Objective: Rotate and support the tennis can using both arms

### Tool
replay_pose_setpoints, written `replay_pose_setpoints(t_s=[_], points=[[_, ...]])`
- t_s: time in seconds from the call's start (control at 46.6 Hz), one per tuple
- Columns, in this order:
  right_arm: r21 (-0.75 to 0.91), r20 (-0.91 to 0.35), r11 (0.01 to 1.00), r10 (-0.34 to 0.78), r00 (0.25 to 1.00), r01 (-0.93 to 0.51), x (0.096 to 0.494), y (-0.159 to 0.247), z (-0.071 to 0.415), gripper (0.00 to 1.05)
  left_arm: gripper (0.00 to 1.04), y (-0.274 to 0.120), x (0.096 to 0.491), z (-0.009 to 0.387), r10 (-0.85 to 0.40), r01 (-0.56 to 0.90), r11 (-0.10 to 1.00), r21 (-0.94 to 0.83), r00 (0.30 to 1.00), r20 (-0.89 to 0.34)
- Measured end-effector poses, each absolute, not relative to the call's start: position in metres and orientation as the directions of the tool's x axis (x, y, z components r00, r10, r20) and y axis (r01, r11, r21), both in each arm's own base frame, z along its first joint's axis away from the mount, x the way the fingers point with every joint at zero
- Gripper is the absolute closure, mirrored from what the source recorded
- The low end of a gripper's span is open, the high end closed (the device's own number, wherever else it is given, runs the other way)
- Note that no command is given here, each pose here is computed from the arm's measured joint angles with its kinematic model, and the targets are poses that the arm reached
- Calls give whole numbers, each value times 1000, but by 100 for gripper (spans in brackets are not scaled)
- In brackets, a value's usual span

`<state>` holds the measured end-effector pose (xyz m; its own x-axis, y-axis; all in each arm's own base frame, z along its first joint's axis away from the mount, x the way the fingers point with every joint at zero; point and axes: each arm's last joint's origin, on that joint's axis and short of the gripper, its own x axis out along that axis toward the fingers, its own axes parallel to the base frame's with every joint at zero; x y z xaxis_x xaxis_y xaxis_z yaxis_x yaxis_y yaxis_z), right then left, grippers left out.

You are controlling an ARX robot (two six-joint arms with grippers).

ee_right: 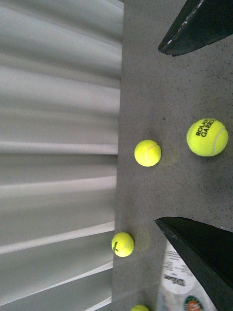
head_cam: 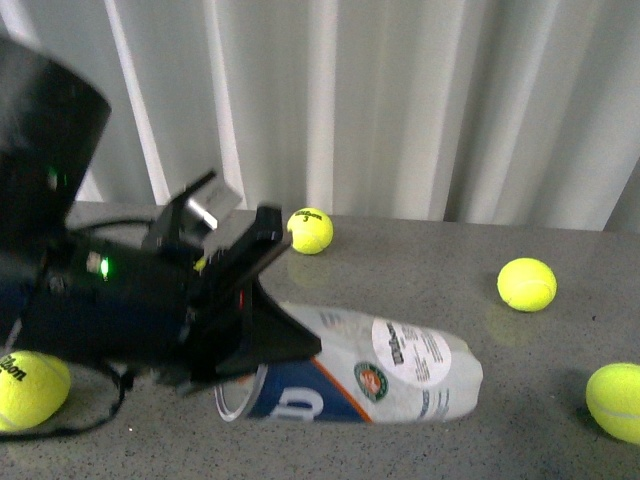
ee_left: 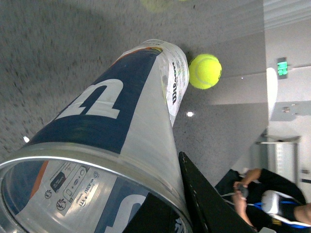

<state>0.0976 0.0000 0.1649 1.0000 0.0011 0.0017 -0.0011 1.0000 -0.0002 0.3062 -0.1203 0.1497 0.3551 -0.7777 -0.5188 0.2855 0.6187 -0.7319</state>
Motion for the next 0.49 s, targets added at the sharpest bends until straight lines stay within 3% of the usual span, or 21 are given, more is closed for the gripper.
replay_pose_setpoints(t_s=[0.193, 0.257, 0.386, 0.493], points=[[0, 2, 1000, 1, 1000, -1, 98, 0, 165, 7, 101, -136, 308, 244, -703, 443, 709, -548, 386, -598], [0, 2, 1000, 1, 1000, -1, 98, 0, 165, 7, 101, -146, 304, 274, -625, 513, 757, -404, 388, -678], [0, 2, 1000, 1, 1000, -1, 98, 0, 165, 7, 101, -160, 299, 287, -426, 587, 796, -147, 370, -826], [0, 2, 1000, 1, 1000, -1, 98, 0, 165, 7, 101, -170, 301, 279, -318, 615, 788, -28, 367, -874]])
